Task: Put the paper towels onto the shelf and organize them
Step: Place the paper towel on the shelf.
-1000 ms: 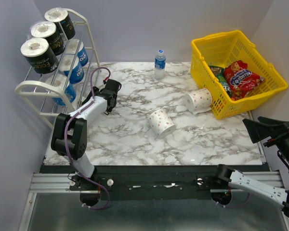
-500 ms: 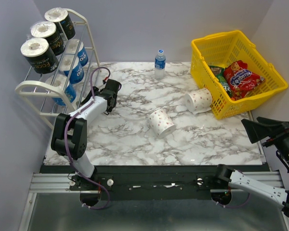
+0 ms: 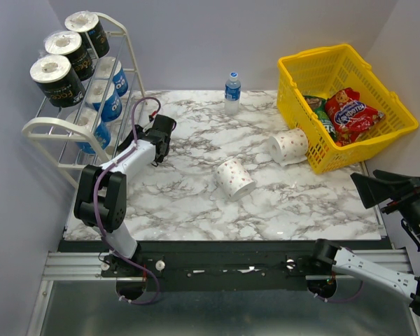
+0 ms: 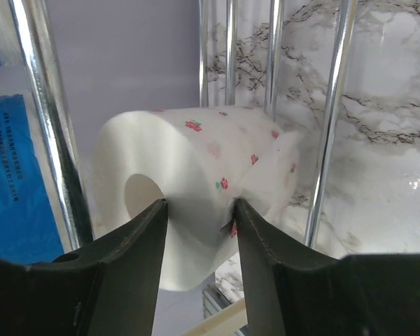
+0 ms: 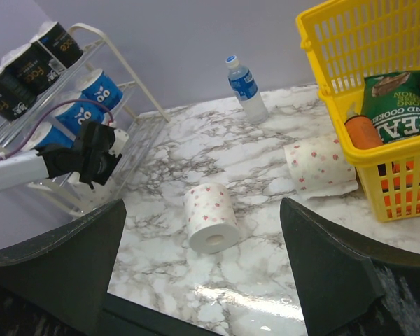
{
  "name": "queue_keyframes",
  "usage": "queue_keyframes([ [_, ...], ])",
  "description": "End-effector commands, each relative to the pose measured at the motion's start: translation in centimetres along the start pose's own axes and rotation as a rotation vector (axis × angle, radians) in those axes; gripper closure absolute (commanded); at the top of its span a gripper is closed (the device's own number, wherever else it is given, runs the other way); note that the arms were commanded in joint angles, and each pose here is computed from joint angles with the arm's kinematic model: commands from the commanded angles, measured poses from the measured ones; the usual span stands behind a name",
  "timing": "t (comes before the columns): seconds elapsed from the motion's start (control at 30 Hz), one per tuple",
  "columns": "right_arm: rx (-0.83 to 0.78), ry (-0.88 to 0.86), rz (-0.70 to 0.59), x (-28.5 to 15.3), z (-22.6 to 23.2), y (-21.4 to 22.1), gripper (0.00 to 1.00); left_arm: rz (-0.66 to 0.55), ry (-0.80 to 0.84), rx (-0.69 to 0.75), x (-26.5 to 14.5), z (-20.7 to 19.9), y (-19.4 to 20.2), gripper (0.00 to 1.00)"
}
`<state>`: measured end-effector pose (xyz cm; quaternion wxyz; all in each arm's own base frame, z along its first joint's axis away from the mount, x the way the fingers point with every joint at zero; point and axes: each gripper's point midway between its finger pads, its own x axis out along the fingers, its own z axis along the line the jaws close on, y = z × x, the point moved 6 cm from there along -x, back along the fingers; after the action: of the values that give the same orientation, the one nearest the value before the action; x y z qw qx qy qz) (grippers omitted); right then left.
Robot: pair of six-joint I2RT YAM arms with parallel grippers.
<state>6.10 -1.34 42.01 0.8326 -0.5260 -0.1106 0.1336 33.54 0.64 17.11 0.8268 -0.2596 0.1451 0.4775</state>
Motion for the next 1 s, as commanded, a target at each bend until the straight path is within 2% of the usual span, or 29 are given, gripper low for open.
queue_keyframes([
  [0.0, -0.025, 0.021, 0.007, 0.4, -0.1, 0.2, 0.0, -0.013, -0.07, -0.045, -0.4, 1.7, -0.8, 0.46],
  [0.1, -0.029, 0.024, 0.005, 0.5, -0.1, 0.2, 0.0, -0.02, -0.068, -0.048, -0.7, 1.8, -0.9, 0.43],
  [0.47, -0.022, 0.019, 0.005, 0.4, -0.1, 0.3, 0.0, -0.034, -0.053, -0.044, -0.9, 1.5, -1.1, 0.42],
  [0.77, -0.017, 0.019, 0.002, 0.3, -0.4, 0.6, 0.0, -0.112, -0.002, -0.055, -2.8, 1.4, -2.4, 0.41],
  [0.97, -0.013, 0.016, -0.005, 0.3, -0.3, 0.5, 0.0, -0.117, 0.047, -0.024, -2.7, 0.2, -2.1, 0.55],
])
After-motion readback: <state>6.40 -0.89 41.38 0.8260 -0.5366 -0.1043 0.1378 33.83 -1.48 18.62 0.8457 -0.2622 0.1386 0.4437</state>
